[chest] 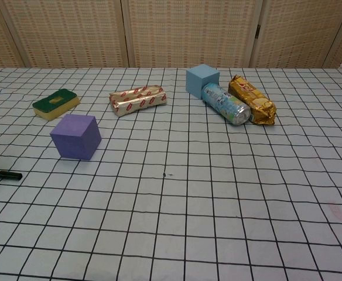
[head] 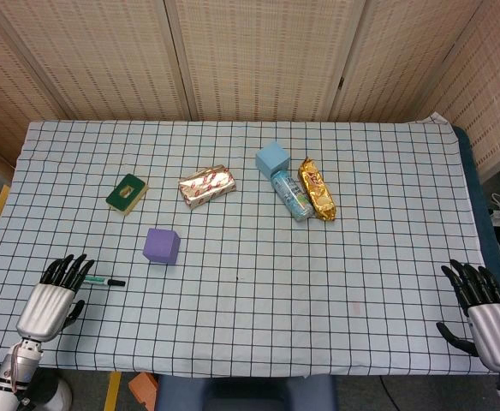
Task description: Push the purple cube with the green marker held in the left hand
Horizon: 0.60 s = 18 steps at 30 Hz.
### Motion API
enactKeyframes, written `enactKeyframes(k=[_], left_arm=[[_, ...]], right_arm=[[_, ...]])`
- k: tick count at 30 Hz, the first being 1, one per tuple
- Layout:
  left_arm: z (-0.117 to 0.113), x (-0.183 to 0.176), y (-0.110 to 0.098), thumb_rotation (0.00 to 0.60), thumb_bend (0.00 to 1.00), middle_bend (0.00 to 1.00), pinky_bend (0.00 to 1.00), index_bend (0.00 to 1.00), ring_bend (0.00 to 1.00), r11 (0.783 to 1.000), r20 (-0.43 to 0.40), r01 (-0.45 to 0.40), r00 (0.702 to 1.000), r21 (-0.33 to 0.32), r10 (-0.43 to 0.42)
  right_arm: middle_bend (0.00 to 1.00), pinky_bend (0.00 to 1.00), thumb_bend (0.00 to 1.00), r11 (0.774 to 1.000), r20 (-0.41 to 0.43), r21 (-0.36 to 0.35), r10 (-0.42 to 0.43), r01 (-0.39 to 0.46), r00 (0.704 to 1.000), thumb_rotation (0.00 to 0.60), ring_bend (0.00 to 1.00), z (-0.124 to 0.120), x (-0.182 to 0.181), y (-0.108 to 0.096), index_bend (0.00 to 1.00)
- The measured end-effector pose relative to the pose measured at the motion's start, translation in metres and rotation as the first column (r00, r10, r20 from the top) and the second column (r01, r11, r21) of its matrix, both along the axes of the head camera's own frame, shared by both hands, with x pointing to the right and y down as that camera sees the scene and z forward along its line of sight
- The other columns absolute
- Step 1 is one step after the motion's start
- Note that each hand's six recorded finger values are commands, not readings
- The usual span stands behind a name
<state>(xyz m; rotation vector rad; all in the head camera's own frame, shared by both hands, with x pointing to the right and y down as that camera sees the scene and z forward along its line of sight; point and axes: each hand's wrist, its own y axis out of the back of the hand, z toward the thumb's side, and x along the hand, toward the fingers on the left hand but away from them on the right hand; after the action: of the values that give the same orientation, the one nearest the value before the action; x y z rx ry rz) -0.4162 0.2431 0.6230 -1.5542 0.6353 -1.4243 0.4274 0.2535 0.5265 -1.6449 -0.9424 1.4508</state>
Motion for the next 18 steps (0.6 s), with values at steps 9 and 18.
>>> enactKeyframes(k=[9, 18], left_arm=[[0.019, 0.004, 0.001, 0.6, 0.41, 0.09, 0.79, 0.14, 0.41, 0.997, 0.05, -0.074, 0.996, -0.035, 0.076], [0.062, 0.004, -0.006, 0.6, 0.41, 0.25, 0.96, 0.25, 0.64, 0.978, 0.185, -0.194, 0.961, -0.08, 0.205]], right_arm=[[0.0, 0.0, 0.13, 1.0, -0.001, -0.004, 0.003, -0.003, 1.0, 0.6, 0.0, 0.001, 0.0, -0.001, 0.0], [0.0, 0.0, 0.13, 1.0, -0.015, -0.017, 0.009, -0.01, 1.0, 0.6, 0.0, 0.005, 0.001, -0.002, 0.0]])
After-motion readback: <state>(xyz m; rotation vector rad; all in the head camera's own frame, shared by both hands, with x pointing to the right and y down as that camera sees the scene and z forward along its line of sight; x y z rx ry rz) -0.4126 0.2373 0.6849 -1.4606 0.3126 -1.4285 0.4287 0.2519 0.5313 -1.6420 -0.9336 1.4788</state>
